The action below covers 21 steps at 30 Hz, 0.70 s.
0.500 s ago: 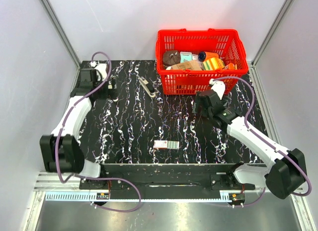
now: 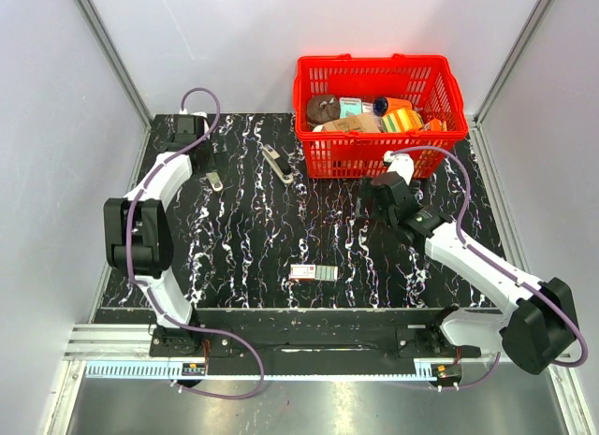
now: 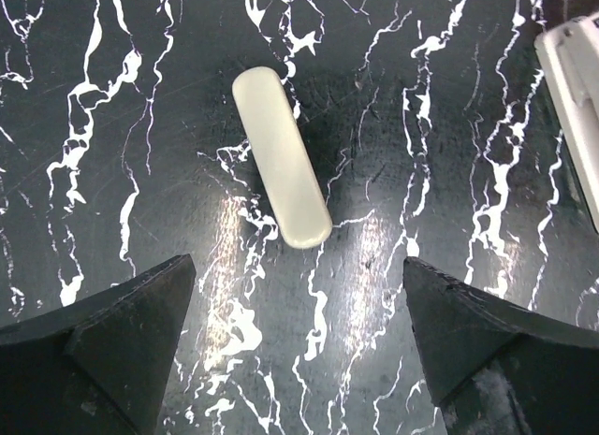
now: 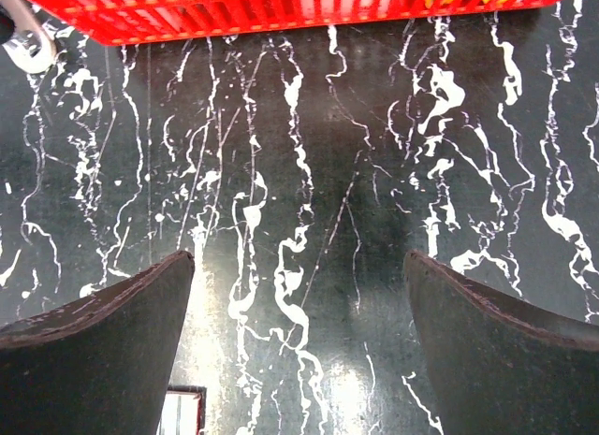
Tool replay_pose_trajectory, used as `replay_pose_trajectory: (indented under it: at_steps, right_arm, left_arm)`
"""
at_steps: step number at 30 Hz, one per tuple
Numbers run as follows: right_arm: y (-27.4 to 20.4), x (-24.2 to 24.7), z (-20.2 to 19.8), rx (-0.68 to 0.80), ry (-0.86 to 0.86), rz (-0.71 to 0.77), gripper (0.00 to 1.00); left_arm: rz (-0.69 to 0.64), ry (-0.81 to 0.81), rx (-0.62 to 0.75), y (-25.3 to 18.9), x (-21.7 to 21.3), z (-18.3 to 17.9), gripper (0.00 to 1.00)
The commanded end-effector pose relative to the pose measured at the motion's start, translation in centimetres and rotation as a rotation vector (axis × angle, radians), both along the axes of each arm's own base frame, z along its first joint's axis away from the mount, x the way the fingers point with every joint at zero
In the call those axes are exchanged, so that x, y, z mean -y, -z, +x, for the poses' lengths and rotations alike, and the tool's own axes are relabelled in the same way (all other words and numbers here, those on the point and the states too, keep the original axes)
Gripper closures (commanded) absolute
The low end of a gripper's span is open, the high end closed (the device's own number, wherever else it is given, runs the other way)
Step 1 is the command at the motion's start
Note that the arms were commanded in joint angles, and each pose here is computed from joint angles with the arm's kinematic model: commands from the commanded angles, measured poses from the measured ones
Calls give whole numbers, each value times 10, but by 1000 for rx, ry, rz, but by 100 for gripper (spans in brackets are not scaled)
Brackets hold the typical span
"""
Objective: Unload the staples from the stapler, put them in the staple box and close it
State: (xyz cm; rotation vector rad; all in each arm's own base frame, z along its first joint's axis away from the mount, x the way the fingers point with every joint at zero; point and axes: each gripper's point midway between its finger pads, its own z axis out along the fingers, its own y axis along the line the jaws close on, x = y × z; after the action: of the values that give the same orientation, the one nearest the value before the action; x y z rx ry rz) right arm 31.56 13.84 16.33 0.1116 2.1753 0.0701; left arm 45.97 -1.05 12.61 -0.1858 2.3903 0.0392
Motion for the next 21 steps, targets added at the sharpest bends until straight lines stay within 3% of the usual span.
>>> replay_pose_trajectory:
  at_steps: [1,7,15,18,21]
  right_arm:
    - [-8,-20,5,36,-65,33,1]
    - [-16,-32,6,37,-97,34,3]
    - [-24,-39,4,47,-125,46,4]
    - [-26,-41,4,52,-124,56,4]
    - [-24,-43,1,45,-135,60,5]
  left_arm:
    - [5,-73,48,-1,-5,29,4]
    - [23,-106,19,29,-9,53,23]
    - [25,-94,-6,50,-8,61,28]
    - [11,-83,-15,52,-4,62,37]
    - [-6,-75,-38,58,-1,57,57]
